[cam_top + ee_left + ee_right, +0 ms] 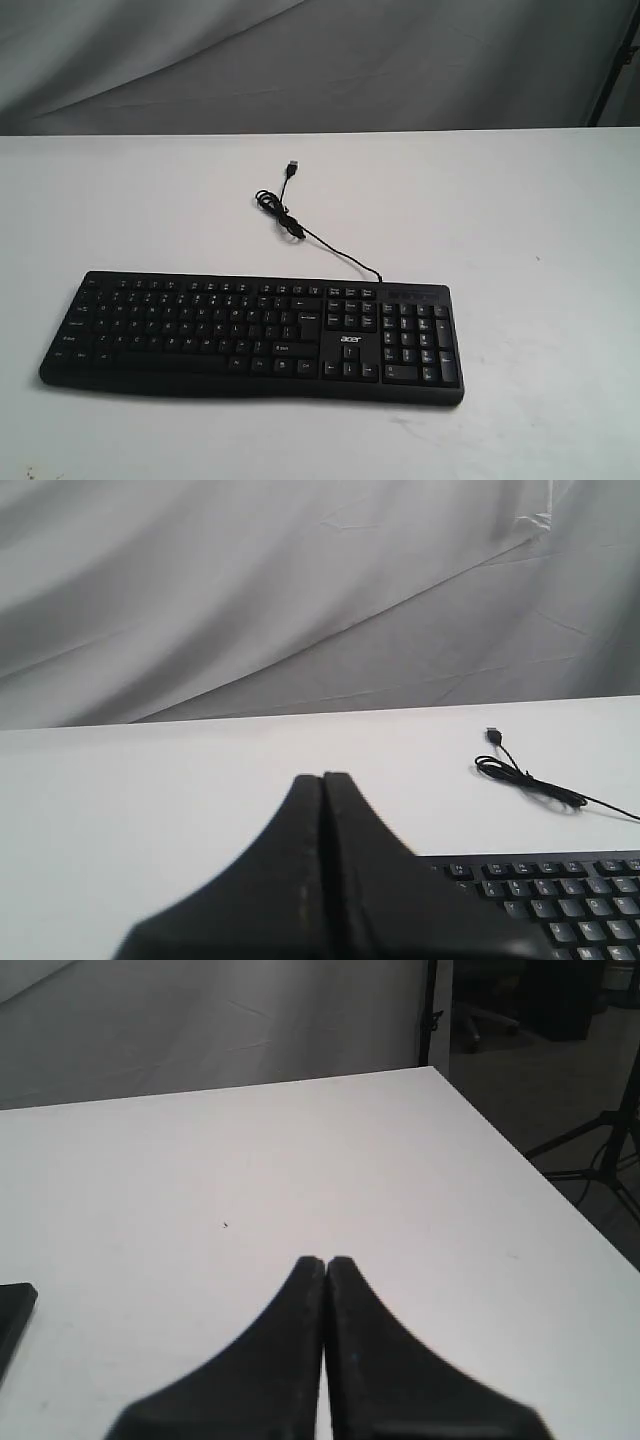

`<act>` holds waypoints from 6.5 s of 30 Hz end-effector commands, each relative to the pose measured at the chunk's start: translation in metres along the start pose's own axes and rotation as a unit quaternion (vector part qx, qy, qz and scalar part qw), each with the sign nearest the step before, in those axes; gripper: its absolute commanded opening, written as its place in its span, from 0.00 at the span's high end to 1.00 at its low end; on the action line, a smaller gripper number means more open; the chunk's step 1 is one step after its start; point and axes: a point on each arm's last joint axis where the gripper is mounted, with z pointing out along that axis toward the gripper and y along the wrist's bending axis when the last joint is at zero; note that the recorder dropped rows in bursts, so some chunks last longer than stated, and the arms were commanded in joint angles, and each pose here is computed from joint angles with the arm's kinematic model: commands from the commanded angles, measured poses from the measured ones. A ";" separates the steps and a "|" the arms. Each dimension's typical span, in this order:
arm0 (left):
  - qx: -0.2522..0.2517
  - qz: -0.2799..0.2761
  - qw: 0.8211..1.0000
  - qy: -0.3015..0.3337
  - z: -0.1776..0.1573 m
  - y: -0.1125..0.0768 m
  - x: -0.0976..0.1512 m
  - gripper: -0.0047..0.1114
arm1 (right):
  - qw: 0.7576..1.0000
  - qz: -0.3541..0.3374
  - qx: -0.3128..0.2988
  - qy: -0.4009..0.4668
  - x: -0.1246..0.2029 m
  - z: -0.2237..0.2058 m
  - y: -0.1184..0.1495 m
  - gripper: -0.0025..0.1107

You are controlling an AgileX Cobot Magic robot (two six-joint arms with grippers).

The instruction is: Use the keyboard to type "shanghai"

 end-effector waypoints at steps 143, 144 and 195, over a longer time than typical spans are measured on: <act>0.003 -0.001 1.000 -0.003 0.000 0.000 0.000 0.96 | 0.655 -0.425 -0.595 0.188 0.021 0.190 0.486 0.98; 0.003 -0.001 1.000 -0.003 0.000 0.000 0.000 0.96 | 0.654 -0.430 -0.595 0.183 0.014 0.188 0.486 0.98; 0.003 -0.001 1.000 -0.003 0.000 0.000 0.000 0.96 | 0.696 -0.398 -0.554 0.224 0.028 0.189 0.413 0.98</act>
